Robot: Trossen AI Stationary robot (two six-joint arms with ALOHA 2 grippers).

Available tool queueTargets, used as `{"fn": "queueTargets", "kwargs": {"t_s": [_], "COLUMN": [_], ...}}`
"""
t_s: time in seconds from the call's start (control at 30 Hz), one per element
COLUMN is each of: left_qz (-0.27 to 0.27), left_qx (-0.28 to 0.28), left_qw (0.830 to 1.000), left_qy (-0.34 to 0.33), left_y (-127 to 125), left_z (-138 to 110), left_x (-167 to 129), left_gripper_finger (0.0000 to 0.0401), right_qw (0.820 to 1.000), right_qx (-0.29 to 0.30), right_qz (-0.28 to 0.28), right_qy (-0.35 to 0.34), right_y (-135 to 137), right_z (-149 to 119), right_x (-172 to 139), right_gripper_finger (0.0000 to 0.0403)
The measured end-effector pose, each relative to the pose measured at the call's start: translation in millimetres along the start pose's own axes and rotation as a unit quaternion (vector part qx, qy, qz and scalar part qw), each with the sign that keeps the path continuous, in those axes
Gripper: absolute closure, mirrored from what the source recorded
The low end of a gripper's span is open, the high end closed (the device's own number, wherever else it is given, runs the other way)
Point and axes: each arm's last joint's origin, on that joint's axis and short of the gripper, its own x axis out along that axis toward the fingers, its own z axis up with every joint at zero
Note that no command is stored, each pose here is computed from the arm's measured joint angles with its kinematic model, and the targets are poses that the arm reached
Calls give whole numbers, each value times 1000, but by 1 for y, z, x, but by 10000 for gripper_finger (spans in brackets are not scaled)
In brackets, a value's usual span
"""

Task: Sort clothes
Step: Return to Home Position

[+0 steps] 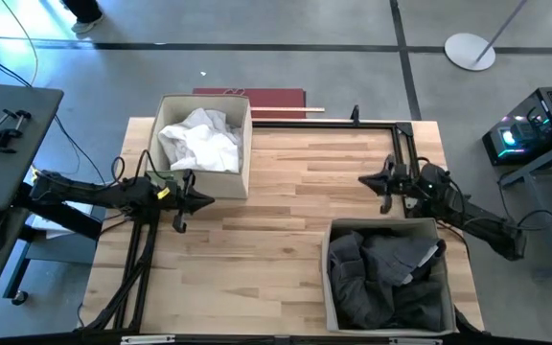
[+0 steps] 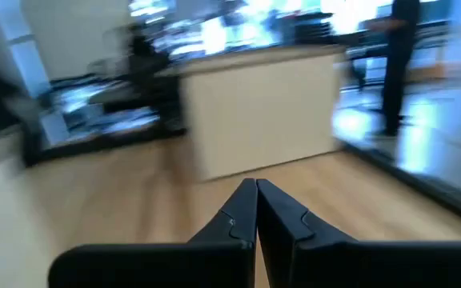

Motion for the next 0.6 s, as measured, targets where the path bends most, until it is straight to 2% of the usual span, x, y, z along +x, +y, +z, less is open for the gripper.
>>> {"fn": "queueTargets", "kwargs": {"t_s": [0.1,0.17,0.4,0.47,0.6], "left_qz": [0,0,1,8,23], "left_qx": [0,0,1,5,17], "left_qw": [1000,1000,1000,1000,1000], "left_qy": [0,1,1,1,0], "left_y": [0,0,0,0,1], "left_z": [0,0,0,0,0], "left_x": [0,0,0,0,0], "left_gripper_finger": [401,401,401,401,401], "right_qw": [995,991,995,992,993], "right_qx": [-13,-14,25,39,40], "right_qz": [95,130,98,112,110], "right_qy": [6,7,-6,-31,-33], "right_y": [4,6,4,6,11], "right_z": [-2,-2,-2,-5,-5], "right_x": [0,-1,1,3,4], "right_gripper_finger": [403,403,403,403,403]}}
